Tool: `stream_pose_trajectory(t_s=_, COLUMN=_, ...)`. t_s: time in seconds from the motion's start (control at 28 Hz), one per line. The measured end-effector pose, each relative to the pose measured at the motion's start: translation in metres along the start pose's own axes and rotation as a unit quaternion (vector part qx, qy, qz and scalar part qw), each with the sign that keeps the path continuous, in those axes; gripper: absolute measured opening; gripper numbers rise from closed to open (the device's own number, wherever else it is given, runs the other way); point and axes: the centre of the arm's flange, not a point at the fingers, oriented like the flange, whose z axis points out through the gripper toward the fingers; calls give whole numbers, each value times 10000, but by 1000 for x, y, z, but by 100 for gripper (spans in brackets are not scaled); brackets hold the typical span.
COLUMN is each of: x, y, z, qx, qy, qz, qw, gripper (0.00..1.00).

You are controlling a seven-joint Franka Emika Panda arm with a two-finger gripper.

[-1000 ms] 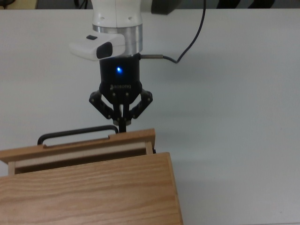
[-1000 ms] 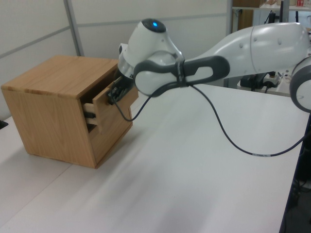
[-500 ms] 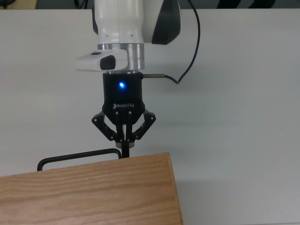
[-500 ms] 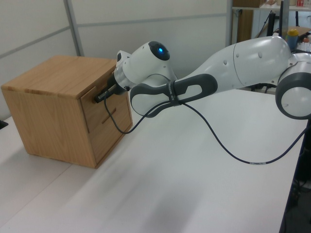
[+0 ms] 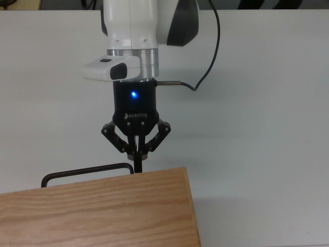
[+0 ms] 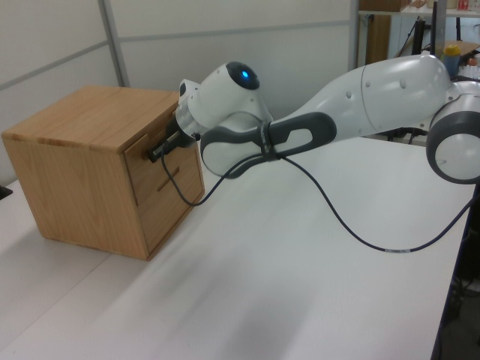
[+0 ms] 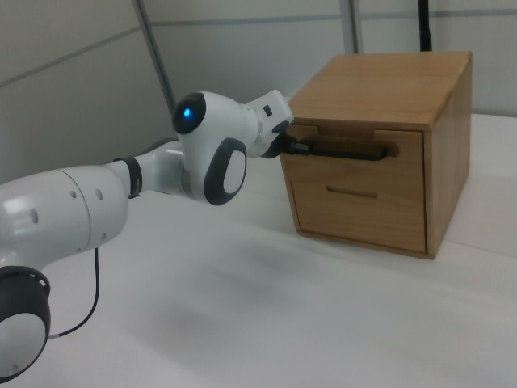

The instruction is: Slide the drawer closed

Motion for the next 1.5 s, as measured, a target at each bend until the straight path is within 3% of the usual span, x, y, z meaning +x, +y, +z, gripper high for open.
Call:
stream_pose_trajectory(t_s=0.14, x=9, y=-3, z=-17, qx=34, qy=-471, qz=44, qw=9989, gripper=1)
stream_pose_trajectory(t_s=0.32, x=22, y=-14, z=-66, qx=154, qy=-1367, qz=102, qw=9904, gripper=1)
stream_pose_trajectory(t_s=0.46, x=26, y=-18, z=-114, qx=231, qy=-2116, qz=149, qw=9770, gripper=1)
stream_pose_trajectory(t_s=0.68, x=12, y=-21, z=-178, qx=231, qy=-3252, qz=99, qw=9453, gripper=2)
stream_pose_trajectory(t_s=0.93, x=-1, y=-16, z=-226, qx=170, qy=-3975, qz=95, qw=9174, gripper=4)
stream_pose_trajectory(t_s=1.18, x=-1, y=-12, z=-245, qx=132, qy=-4023, qz=121, qw=9153, gripper=5)
stream_pose_trajectory(t_s=1.36, x=-2, y=-4, z=-243, qx=-125, qy=-4044, qz=56, qw=9145, gripper=15)
stream_pose_trajectory(t_s=1.5, x=-4, y=2, z=-241, qx=-305, qy=-4060, qz=11, qw=9134, gripper=29)
